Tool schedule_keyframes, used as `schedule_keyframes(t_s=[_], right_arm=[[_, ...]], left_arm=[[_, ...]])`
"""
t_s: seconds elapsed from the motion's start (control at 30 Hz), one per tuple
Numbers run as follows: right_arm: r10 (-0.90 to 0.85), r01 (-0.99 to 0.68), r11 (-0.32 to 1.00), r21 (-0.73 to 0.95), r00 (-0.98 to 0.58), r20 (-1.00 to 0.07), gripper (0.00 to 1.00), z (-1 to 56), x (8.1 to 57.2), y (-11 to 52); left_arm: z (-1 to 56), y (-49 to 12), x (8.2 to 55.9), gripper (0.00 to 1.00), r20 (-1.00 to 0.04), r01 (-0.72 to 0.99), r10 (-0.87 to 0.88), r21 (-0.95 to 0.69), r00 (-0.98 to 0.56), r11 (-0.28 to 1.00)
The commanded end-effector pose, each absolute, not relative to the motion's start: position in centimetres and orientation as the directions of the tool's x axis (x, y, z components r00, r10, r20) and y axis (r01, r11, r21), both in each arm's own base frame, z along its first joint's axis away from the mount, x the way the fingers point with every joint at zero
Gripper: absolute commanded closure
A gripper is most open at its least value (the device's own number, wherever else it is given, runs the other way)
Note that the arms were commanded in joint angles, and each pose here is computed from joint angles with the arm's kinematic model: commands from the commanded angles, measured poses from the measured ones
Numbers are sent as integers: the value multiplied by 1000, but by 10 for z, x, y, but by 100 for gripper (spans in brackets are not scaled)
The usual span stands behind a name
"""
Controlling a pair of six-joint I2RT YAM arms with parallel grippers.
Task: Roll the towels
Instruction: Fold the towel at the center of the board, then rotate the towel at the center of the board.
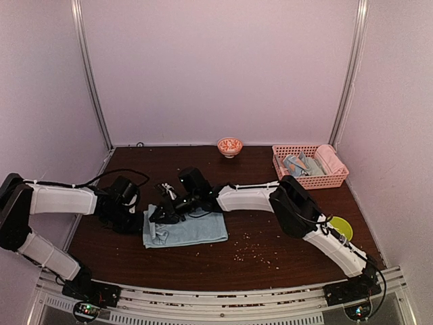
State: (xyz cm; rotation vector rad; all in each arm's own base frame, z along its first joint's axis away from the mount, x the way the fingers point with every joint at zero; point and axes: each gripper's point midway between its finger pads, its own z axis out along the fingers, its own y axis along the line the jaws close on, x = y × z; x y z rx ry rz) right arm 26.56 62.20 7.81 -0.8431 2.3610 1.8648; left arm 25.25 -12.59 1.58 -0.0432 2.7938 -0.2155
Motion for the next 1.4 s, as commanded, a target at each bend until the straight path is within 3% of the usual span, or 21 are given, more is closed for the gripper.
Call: schedule_keyframes(t_s=[0.0, 0.1, 0.3, 0.43, 0.57, 0.9, 1.37], right_arm=[[-356, -474, -2, 881, -823, -443, 67, 128, 265, 634], [-344, -506, -48, 861, -801, -490, 57, 158, 264, 632], [-337, -527, -17, 850, -797, -501, 65, 175, 277, 603], [-361, -656, 169, 735, -735, -574, 72, 152, 316, 554], [-455, -767, 373, 523, -642, -617, 81, 119, 356, 490], [-611, -807, 469, 358, -590, -529, 88, 46, 361, 424], [-710, -791, 547, 274, -611, -350, 92, 6, 343, 372]], left_arm=[[29, -112, 245, 100, -326, -44, -78, -111, -942, 993], [50, -107, 252, 100, -375, -58, -89, -93, -923, 994], [103, -117, 276, 100, -493, -23, -89, -140, -866, 990], [115, -162, 284, 100, -513, 142, -31, -295, -858, 945], [96, -181, 284, 100, -477, 172, 8, -302, -879, 938], [35, -181, 292, 100, -366, 126, 33, -233, -930, 964], [12, -182, 334, 100, -359, 172, 135, -71, -923, 983]])
